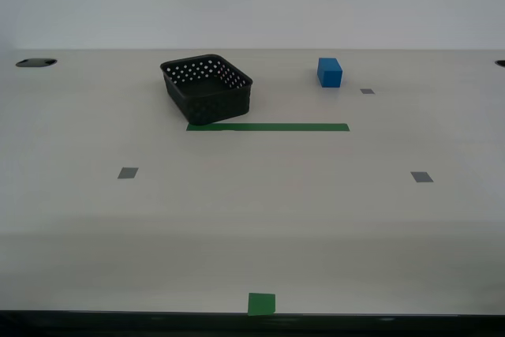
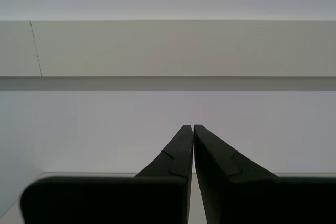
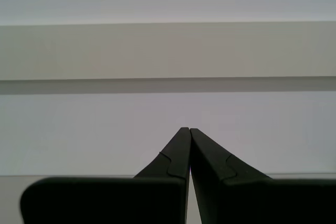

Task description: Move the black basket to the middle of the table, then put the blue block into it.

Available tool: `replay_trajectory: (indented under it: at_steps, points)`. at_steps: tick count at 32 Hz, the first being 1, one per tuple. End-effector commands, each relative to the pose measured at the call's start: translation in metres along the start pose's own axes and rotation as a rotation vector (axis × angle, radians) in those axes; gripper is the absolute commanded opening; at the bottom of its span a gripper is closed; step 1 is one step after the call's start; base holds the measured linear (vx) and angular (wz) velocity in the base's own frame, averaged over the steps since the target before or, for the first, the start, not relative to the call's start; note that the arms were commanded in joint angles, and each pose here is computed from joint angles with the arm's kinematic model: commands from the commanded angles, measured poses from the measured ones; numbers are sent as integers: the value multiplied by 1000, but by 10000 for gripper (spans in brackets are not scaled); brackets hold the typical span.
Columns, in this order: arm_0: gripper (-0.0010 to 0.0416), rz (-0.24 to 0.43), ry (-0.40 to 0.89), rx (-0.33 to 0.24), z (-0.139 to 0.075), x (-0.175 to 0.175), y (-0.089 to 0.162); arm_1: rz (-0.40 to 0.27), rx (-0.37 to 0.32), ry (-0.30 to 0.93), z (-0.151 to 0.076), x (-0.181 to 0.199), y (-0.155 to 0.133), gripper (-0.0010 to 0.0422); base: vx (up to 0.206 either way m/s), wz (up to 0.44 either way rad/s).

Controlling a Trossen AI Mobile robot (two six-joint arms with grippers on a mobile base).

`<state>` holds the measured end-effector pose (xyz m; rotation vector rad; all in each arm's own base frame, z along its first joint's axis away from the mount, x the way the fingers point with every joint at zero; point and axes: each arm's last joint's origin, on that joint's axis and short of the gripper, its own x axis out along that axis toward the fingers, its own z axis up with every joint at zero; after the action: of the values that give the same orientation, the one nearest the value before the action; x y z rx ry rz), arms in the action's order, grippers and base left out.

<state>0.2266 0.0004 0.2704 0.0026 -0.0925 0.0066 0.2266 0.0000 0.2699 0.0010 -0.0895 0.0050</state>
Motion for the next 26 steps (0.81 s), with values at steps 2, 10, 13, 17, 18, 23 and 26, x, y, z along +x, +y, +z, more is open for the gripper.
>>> replay_trajectory:
  at_steps: [2, 10, 13, 17, 18, 23, 26]
  points:
    - [0, 0, -4, 0, 1, 0, 0, 1, -1, -5, 1, 0, 0, 0, 0, 0]
    - [1, 0, -4, 0, 1, 0, 0, 1, -1, -5, 1, 0, 0, 0, 0, 0]
    - [1, 0, -5, 0, 1, 0, 0, 1, -1, -5, 1, 0, 0, 0, 0, 0]
    - [1, 0, -3, 0, 1, 0, 0, 1, -1, -8, 2, 0, 0, 0, 0, 0]
    - [1, 0, -3, 0, 0, 0, 0, 1, -2, -8, 2, 0, 0, 0, 0, 0]
    - [0, 0, -3, 0, 1, 0, 0, 0, -26, -5, 2, 0, 0, 0, 0, 0]
    - [1, 0, -1, 0, 0, 0, 0, -1, -51, 45, 3, 3, -1, 0, 0, 0]
